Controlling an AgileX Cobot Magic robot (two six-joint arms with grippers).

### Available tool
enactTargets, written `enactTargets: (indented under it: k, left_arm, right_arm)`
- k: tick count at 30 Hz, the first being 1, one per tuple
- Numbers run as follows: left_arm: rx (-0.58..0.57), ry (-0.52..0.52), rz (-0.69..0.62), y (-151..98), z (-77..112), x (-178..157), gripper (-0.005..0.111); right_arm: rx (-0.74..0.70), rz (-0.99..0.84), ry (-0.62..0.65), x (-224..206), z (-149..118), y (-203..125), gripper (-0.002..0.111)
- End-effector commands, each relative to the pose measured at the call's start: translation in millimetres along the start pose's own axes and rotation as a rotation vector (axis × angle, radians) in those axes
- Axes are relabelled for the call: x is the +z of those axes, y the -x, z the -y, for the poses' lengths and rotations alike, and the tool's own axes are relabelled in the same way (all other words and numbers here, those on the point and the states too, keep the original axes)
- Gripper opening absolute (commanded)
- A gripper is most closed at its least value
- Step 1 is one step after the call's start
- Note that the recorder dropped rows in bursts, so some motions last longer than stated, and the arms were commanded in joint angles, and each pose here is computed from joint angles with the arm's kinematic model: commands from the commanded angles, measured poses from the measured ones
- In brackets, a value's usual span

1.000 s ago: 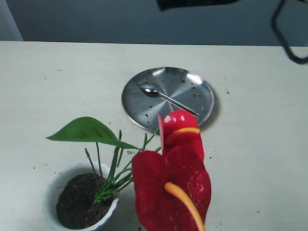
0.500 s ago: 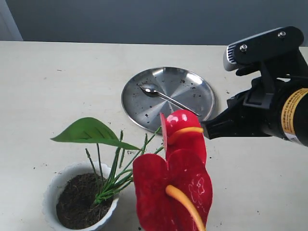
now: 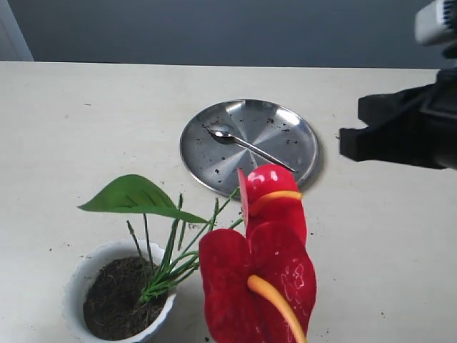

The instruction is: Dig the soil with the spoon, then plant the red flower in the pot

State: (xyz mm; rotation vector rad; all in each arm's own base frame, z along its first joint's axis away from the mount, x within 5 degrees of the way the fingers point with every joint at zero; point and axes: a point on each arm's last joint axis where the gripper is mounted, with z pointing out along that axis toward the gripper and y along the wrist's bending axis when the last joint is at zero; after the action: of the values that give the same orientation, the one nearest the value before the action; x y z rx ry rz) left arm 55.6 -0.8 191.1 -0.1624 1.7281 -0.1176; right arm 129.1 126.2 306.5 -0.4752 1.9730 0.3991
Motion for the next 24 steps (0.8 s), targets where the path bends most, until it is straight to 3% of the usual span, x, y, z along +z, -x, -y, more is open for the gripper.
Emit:
enactTargets:
  k: [1, 6, 13, 24]
  left_arm:
    - [0.002, -0.002, 0.015, 1, 0.0, 0, 0.000]
    - [0.002, -0.002, 0.015, 1, 0.0, 0, 0.000]
    - [0.002, -0.002, 0.015, 1, 0.0, 0, 0.000]
    - [0.002, -0.002, 0.015, 1, 0.0, 0, 0.000]
  right_arm:
    - [0.017, 0.175, 0.083, -15, 22, -13, 0.000]
    - [0.031, 0.307, 0.116, -33, 37, -53, 0.000]
    - [0.040, 0.273, 0.070, -37, 43, -85, 0.000]
    - [0.203, 0.353, -0.145, -48, 66, -127, 0.000]
